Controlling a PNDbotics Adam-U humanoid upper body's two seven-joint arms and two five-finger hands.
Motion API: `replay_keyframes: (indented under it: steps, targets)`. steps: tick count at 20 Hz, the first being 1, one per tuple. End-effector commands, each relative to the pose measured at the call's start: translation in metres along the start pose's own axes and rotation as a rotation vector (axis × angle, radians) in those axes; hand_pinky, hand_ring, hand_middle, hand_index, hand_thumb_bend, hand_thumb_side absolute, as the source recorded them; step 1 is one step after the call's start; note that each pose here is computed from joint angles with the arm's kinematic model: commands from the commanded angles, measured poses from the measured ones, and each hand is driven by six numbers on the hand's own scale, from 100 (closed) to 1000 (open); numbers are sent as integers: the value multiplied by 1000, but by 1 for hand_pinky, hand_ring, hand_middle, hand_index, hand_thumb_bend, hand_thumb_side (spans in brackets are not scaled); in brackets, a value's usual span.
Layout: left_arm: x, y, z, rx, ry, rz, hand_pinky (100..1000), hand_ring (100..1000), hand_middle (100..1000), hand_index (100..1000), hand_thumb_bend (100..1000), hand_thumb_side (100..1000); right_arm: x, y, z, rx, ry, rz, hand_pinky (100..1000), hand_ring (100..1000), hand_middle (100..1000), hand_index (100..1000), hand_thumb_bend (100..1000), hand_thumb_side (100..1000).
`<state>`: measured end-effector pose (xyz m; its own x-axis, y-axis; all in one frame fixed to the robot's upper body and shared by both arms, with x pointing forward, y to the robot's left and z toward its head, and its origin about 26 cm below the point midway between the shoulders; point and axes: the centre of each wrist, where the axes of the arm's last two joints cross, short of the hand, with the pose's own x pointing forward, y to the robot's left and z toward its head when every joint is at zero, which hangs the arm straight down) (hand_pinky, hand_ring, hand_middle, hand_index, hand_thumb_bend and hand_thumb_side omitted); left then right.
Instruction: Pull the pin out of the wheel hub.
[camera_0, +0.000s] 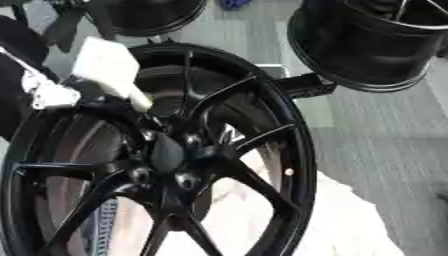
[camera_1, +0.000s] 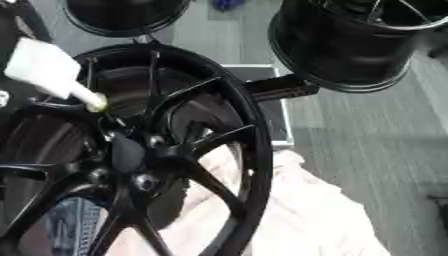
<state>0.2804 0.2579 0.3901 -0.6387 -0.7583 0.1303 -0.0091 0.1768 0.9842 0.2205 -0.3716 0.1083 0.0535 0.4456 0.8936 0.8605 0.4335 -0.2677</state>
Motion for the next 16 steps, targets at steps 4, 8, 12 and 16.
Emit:
replay_keyframes:
  steps: [4, 8, 12, 16]
  targets:
    - [-59, 33, 49, 284, 368, 46, 632, 430, 246, 409, 273, 100, 1, -8, -5, -41, -25, 25, 549, 592, 559, 633, 100, 470]
    - [-120, 40, 74, 441, 605, 101, 681, 512, 376, 547, 315, 100, 2, -8, -5, -43, -26, 24, 549, 592, 559, 633, 100, 470]
    - [-163, 27, 88, 378, 687, 129, 855, 806, 786, 869, 365, 164, 2, -8, -5, -44, -24, 22, 549, 592, 559, 633, 100, 470]
    - [-175, 22, 91, 283, 624, 136, 872, 826, 826, 898, 400, 262, 2, -7, -5, -48, -23, 18, 548, 592, 558, 632, 100, 470]
